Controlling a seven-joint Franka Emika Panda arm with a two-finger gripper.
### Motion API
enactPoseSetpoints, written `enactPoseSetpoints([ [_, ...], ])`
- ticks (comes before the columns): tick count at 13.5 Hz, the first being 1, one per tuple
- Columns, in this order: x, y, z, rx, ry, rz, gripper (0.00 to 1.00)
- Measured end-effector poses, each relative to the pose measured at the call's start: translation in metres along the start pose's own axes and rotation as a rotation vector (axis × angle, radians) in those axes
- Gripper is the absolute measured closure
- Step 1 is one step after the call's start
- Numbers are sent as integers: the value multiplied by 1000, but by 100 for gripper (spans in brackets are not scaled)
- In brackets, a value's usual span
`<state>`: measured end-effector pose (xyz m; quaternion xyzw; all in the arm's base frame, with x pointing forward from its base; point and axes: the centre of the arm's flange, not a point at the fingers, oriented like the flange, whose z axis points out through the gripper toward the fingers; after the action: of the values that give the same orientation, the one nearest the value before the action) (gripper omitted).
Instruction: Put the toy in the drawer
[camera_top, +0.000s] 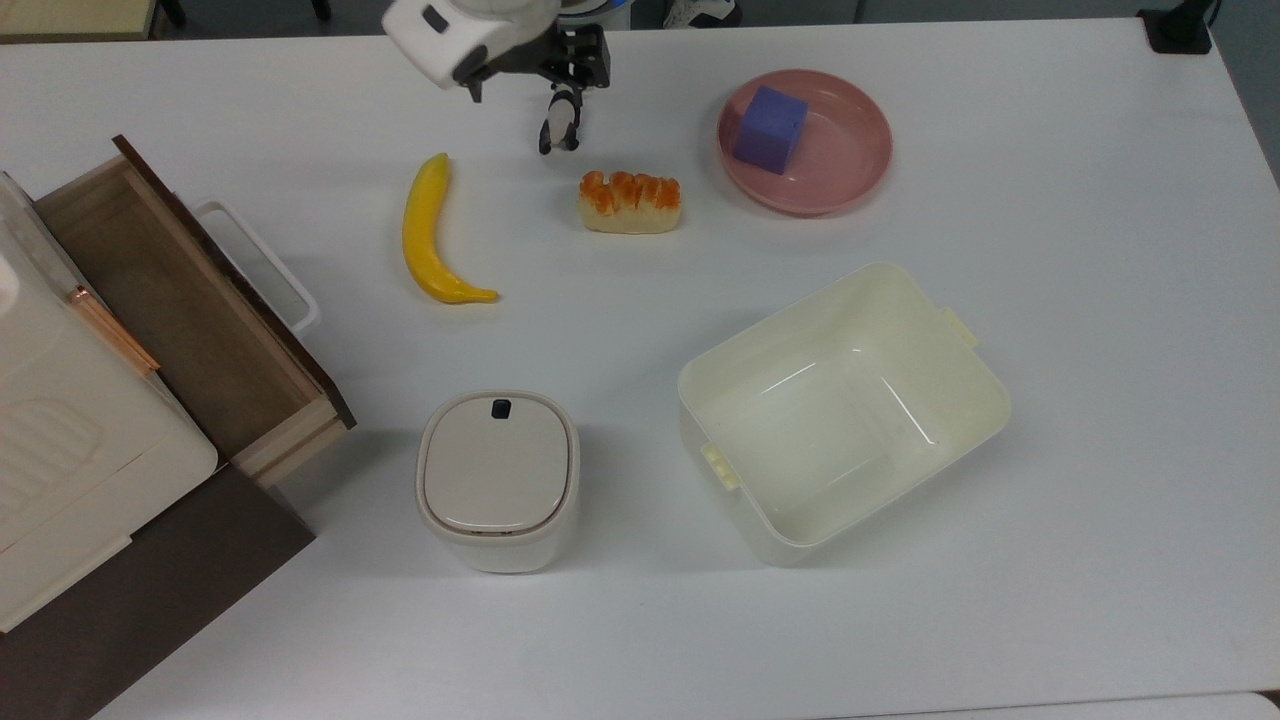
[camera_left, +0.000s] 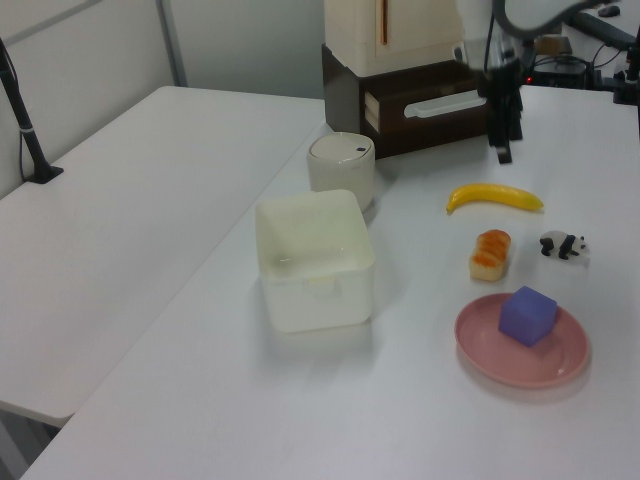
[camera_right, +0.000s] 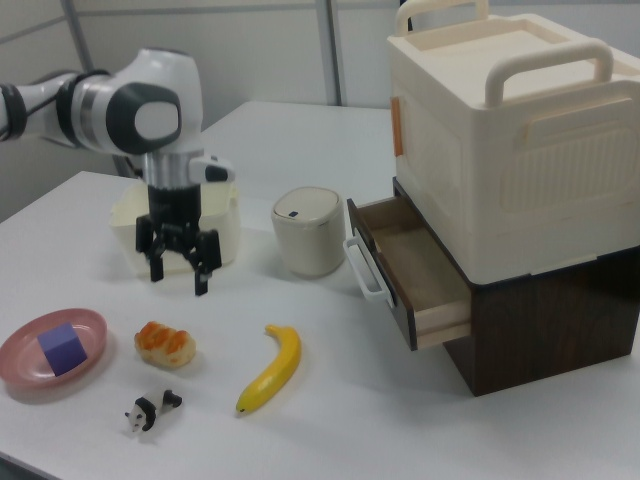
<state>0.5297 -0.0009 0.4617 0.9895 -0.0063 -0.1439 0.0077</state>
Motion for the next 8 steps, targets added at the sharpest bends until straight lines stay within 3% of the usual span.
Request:
enactPoseSetpoints([
  [8,-13,-24,111,-16,-105,-46,0],
])
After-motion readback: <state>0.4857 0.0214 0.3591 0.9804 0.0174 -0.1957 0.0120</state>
